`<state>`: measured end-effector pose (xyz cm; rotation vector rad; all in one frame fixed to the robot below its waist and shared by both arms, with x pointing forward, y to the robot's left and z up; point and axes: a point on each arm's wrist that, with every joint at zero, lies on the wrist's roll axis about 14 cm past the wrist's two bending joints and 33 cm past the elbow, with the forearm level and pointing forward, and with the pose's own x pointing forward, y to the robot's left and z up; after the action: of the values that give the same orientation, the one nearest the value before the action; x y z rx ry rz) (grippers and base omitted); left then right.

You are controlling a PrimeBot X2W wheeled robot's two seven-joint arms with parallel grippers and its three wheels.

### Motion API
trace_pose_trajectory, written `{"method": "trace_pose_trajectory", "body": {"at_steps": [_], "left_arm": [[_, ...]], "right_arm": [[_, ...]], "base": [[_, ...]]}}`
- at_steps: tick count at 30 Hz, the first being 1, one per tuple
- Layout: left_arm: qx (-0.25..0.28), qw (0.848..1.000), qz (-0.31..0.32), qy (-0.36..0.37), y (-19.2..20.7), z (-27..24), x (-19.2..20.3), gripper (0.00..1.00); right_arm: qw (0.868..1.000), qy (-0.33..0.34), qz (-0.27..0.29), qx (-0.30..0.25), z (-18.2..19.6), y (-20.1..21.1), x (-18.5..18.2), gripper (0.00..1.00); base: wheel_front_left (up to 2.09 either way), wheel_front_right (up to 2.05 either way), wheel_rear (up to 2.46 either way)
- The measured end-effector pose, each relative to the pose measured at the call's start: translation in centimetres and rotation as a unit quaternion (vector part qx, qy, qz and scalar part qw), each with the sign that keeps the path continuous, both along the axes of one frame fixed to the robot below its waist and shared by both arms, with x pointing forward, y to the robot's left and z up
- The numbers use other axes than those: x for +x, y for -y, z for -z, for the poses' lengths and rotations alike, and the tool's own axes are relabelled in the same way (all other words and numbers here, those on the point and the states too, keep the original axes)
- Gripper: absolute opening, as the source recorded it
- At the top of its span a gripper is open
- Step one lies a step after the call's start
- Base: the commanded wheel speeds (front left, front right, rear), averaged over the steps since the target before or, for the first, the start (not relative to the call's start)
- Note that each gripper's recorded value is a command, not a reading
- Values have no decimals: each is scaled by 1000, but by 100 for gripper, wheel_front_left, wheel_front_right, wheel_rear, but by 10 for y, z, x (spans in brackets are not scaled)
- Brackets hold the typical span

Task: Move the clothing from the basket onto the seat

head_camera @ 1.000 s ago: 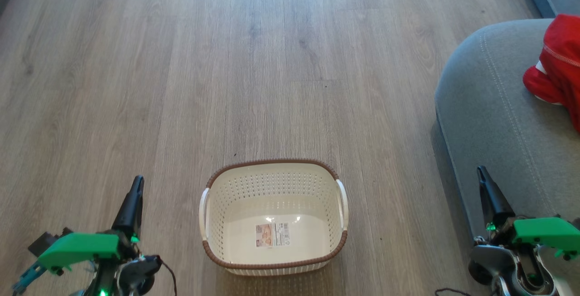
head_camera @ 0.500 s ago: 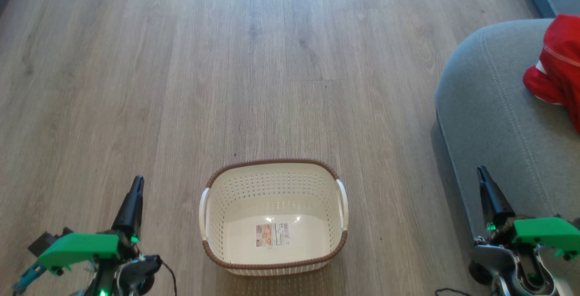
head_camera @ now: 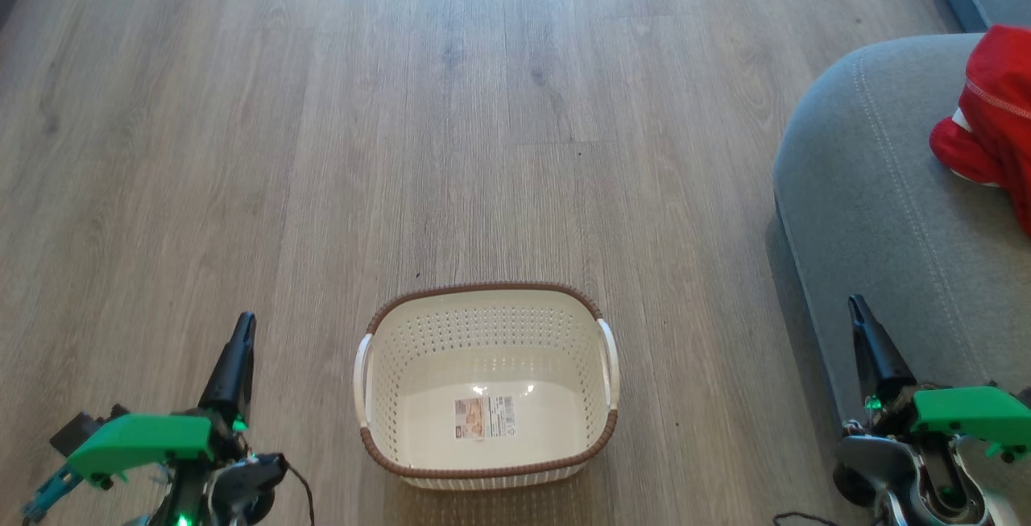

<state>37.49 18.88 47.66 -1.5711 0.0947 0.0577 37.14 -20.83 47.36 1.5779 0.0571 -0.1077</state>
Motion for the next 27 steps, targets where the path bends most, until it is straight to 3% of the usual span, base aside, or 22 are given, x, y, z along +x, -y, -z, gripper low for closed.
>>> {"method": "trace_pose_trajectory", "body": {"at_steps": [27], "left_arm": [[0, 1000, 0, 0, 0, 0, 0, 0]], "right_arm": [[1000, 0, -2, 1, 0, 0, 0, 0]], "base": [[0, 0, 0]]}}
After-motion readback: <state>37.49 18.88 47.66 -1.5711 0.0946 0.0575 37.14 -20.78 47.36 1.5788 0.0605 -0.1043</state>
